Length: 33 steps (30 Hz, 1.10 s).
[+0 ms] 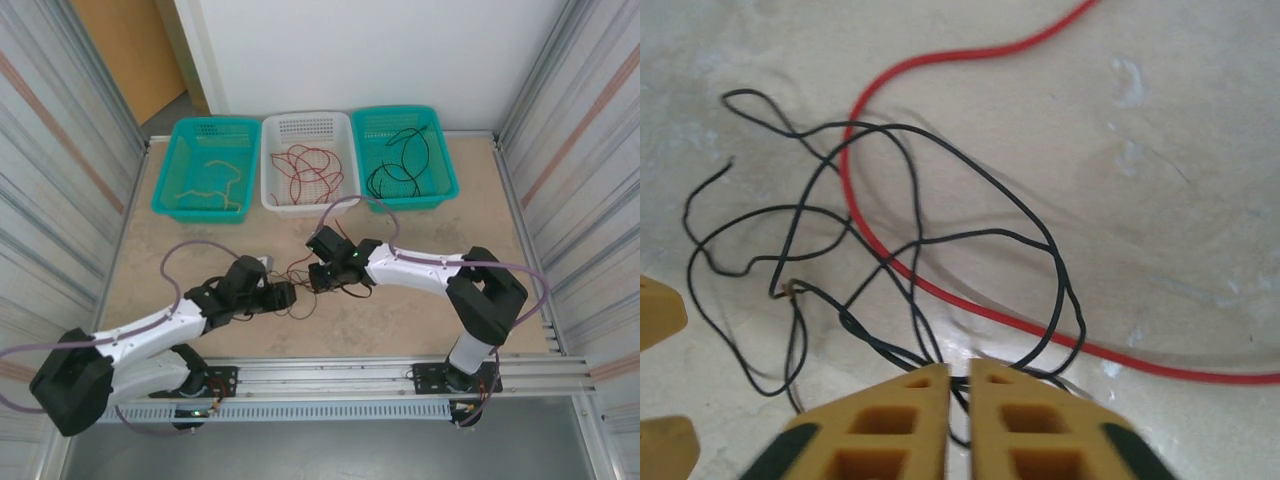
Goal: Untangle the cables
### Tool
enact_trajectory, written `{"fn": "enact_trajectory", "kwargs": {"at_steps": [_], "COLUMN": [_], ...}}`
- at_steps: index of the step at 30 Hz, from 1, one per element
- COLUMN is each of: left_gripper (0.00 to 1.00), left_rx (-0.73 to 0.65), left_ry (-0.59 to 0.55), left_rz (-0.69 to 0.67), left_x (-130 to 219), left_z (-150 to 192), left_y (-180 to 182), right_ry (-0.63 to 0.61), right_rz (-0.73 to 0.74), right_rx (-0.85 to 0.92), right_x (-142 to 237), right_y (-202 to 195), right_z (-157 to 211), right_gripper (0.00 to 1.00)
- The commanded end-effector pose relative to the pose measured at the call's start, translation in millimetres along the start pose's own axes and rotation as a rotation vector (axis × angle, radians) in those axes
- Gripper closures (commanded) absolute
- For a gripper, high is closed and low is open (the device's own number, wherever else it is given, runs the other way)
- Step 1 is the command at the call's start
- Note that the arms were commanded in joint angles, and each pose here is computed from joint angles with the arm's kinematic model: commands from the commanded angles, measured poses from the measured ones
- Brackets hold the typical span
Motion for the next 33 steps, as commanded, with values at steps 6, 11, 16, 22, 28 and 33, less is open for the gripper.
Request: {"fn": "enact_trajectory", "kwargs": {"at_steps": [6,11,16,22,28,33], "left_gripper": [0.44,0.47,0.49,0.64,0.61,0.68], "left_rx": [-0.083,-0.080,-0.120,-0.174,-0.216,-0.222], "left_ry": [-0.070,-0.070,-0.082,-0.004,0.032,0.074], "left_rz": [-0.028,0.012,-0.011,-0.103,-0.206,-0.213], "left_x": [-17,-26,-33,-48,-47,-57], "left_z": [-29,-36,-47,-50,-47,-41], "left_y": [-17,-27,-34,-33,-26,-21], "right_ry": [-0.103,-0.126,-0.132,-0.155,-0.215,-0.266], "right_rz": [-0.020,-0.027,-0.021,-0.013,-0.019,-0.021], "right_rx": [-0.050,-0.029,-0.016,-0.022,-0.061,-0.104], "right_x": [32,44,47,57,78,95], "right_y": [4,11,15,14,8,-1], "right_z": [4,4,9,11,7,5], "right_gripper": [1.00,1.00,1.00,1.00,1.00,1.00]}}
Point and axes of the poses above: each hand's point on the last joint's axis, 136 mm out from that joint toward the fingers, its own x axis back along the fingers, its own y axis along the line the jaws close on, z = x × y, the point moved 7 cm from there along x, back along the fingers
